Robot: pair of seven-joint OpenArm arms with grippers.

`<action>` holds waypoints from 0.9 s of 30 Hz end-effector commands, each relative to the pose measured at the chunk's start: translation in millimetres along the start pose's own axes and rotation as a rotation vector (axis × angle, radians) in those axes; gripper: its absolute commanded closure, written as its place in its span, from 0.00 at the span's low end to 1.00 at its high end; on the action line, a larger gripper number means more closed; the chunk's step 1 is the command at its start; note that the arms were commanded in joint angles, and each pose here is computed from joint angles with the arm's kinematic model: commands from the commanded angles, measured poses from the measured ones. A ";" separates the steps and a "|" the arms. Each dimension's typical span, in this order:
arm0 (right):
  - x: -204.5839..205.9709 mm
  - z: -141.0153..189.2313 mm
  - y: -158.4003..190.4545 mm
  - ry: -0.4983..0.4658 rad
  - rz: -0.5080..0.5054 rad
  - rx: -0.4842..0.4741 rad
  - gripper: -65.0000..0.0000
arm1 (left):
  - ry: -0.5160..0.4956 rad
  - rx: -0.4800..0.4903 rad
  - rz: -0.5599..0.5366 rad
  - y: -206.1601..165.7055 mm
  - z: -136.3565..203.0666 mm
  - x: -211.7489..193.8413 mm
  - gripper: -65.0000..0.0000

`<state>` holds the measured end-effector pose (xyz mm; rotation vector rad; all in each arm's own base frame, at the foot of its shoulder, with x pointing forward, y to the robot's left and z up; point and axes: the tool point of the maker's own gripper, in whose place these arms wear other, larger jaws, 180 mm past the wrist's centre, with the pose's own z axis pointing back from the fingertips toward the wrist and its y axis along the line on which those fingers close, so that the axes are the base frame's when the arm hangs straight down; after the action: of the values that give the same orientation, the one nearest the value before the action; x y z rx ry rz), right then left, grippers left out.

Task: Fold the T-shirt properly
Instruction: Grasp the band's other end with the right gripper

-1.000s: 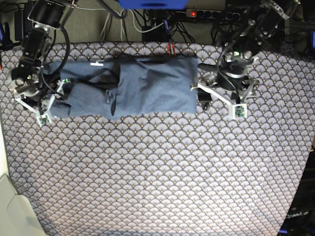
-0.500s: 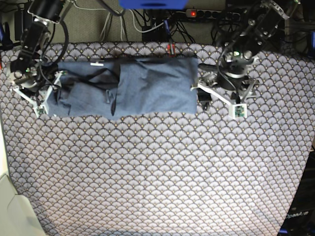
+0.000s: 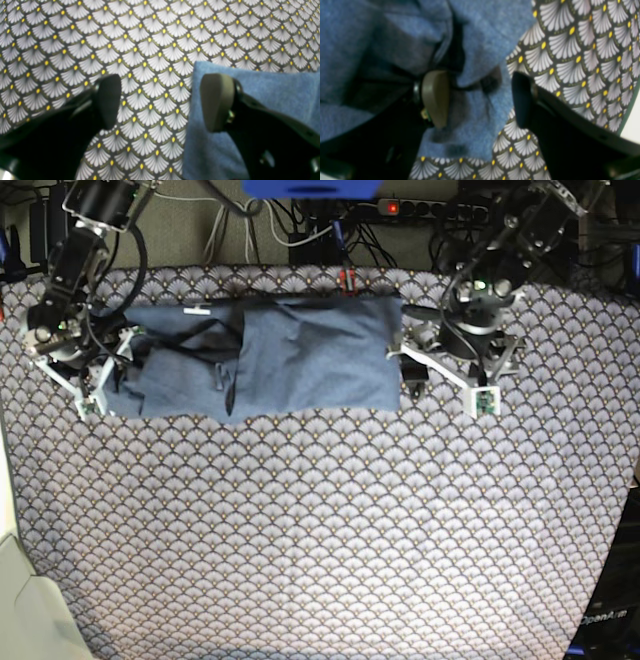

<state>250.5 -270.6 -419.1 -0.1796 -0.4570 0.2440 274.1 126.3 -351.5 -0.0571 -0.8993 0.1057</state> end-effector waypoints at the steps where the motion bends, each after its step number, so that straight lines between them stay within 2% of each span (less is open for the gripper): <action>1: 2.5 -0.4 -0.9 -0.007 -0.005 0.001 0.38 | -0.049 -0.006 -0.007 -1.0 3.0 13.2 0.25; 15: 6.3 -3.0 5.8 -0.010 -0.018 0.018 0.41 | -0.044 -0.010 -0.009 -2.5 3.4 11.1 0.25; 18: 4.2 -4.2 6.9 -0.004 -0.019 0.022 0.53 | -0.044 -0.010 -0.009 -2.5 3.4 11.1 0.25; 25: 1.0 -4.4 7.7 0.004 -0.018 0.024 0.96 | -0.044 -0.009 -0.009 -2.1 3.4 11.4 0.25; 26: 1.0 -4.4 7.7 0.004 -0.018 0.024 1.00 | -0.045 -0.008 -0.008 -1.7 3.3 11.8 0.25; 27: 1.0 -4.4 7.7 0.004 -0.018 0.024 1.00 | -0.045 -0.006 -0.008 -1.0 3.0 11.8 0.25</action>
<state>253.9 -257.5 -425.0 -0.1306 -0.4691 0.2271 272.5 124.5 -352.5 -0.0606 -0.8947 0.1018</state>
